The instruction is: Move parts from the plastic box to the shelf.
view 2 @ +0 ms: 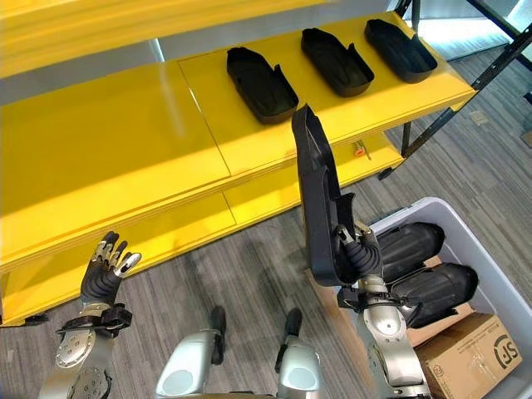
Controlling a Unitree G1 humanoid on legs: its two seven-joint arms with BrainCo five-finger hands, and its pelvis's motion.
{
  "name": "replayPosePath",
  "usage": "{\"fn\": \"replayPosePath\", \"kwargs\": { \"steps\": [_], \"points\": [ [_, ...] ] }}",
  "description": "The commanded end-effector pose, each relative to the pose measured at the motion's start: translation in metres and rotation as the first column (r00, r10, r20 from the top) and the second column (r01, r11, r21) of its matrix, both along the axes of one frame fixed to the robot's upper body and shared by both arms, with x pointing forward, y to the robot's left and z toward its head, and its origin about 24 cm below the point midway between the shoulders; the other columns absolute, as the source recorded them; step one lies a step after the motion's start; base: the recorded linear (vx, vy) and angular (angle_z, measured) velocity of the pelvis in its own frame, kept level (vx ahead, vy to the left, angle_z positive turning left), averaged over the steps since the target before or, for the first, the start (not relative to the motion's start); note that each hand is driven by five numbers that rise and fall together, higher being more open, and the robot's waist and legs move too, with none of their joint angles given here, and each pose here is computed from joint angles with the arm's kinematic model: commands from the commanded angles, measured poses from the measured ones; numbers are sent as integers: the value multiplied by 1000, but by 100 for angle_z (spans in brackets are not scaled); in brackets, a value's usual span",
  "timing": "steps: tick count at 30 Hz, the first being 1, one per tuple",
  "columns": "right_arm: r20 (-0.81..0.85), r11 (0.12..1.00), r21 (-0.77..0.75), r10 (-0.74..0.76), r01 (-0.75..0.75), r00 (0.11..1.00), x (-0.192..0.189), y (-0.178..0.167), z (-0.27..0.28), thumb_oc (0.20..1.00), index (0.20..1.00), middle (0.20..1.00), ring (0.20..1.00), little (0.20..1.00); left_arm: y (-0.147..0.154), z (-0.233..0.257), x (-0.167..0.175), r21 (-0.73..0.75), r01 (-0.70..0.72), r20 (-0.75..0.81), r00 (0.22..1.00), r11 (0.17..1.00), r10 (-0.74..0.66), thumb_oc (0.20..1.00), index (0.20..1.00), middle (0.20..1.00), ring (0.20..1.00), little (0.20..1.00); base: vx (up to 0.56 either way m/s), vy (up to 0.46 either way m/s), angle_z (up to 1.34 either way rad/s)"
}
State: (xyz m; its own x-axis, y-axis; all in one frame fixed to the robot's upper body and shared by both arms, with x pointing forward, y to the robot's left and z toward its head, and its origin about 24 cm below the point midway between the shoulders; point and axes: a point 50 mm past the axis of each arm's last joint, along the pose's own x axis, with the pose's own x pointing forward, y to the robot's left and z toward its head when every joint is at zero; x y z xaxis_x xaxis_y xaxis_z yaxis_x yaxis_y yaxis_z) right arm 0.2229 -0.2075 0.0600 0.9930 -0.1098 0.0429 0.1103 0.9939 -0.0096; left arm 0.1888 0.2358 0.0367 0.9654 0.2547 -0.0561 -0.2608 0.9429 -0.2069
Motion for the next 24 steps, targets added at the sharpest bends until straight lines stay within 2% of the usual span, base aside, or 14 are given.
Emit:
{"fn": "replayPosePath", "kwargs": {
  "steps": [1, 10, 16, 24],
  "points": [
    [207, 999, 36, 9, -17, 978, 10, -3, 37, 200, 200, 200, 200, 200, 5, 20, 1, 57, 3, 92, 996, 998, -8, 1000, 1000, 1000, 1000, 1000, 50, -166, 3],
    [234, 1000, -7, 26, -25, 972, 17, -4, 46, 200, 200, 200, 200, 200, -5, 23, 9, 19, 31, 117, 993, 999, -33, 1000, 1000, 1000, 1000, 1000, -15, -98, 26],
    [215, 1000, -9, -7, 9, 977, 21, -3, 42, 200, 200, 200, 200, 200, -4, 22, 8, -16, 6, 119, 993, 1000, -5, 1000, 1000, 1000, 1000, 1000, 152, 206, 91],
    [218, 996, -58, 83, -72, 972, 30, 14, 46, 200, 200, 200, 200, 200, 1, 35, 10, 46, 26, 167, 985, 999, -33, 1000, 1000, 1000, 1000, 1000, 138, 233, -10]
  ]
}}
